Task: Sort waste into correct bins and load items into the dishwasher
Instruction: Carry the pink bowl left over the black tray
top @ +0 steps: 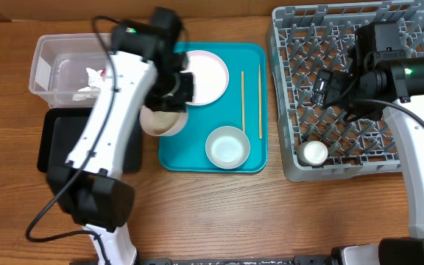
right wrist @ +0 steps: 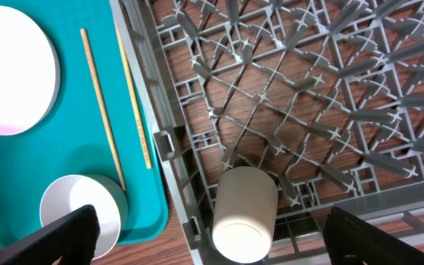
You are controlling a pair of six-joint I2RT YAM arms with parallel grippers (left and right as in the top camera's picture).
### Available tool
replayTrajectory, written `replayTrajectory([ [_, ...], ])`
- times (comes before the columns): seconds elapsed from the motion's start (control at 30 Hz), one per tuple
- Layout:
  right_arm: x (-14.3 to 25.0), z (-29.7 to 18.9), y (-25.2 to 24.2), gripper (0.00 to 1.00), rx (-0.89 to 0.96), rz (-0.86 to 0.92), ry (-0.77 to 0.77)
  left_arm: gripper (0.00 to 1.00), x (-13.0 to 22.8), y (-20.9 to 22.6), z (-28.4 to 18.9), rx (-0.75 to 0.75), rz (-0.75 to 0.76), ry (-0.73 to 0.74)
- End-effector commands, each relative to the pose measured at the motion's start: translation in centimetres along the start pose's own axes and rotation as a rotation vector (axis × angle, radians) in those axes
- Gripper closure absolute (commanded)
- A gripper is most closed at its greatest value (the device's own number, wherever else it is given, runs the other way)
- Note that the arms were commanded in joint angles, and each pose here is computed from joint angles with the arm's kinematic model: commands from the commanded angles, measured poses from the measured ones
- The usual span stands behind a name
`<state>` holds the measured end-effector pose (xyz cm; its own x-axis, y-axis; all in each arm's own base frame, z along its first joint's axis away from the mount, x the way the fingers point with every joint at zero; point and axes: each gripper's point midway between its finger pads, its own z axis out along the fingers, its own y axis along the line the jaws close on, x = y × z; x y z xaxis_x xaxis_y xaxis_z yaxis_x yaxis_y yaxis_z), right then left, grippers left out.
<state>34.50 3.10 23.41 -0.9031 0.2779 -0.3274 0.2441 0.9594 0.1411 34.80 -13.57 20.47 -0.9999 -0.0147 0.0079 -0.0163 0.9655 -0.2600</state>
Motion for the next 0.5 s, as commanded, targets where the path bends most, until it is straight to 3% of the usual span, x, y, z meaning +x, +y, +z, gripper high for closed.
replayTrajectory([
  [0.0,-0.5,-0.8,0.2,0.01,-0.007,-0.007,-0.032,0.96,0.5,0.7,-3.7,0.106,0.067,-0.058],
  [0.23,-1.0,-0.8,0.4,0.01,-0.014,-0.007,-0.05,0.96,0.9,5.4,-8.2,0.235,0.038,-0.162],
  [0.47,-1.0,-0.8,0.4,0.01,-0.015,-0.007,-0.052,0.96,1.1,8.4,-7.7,0.47,0.066,-0.19],
])
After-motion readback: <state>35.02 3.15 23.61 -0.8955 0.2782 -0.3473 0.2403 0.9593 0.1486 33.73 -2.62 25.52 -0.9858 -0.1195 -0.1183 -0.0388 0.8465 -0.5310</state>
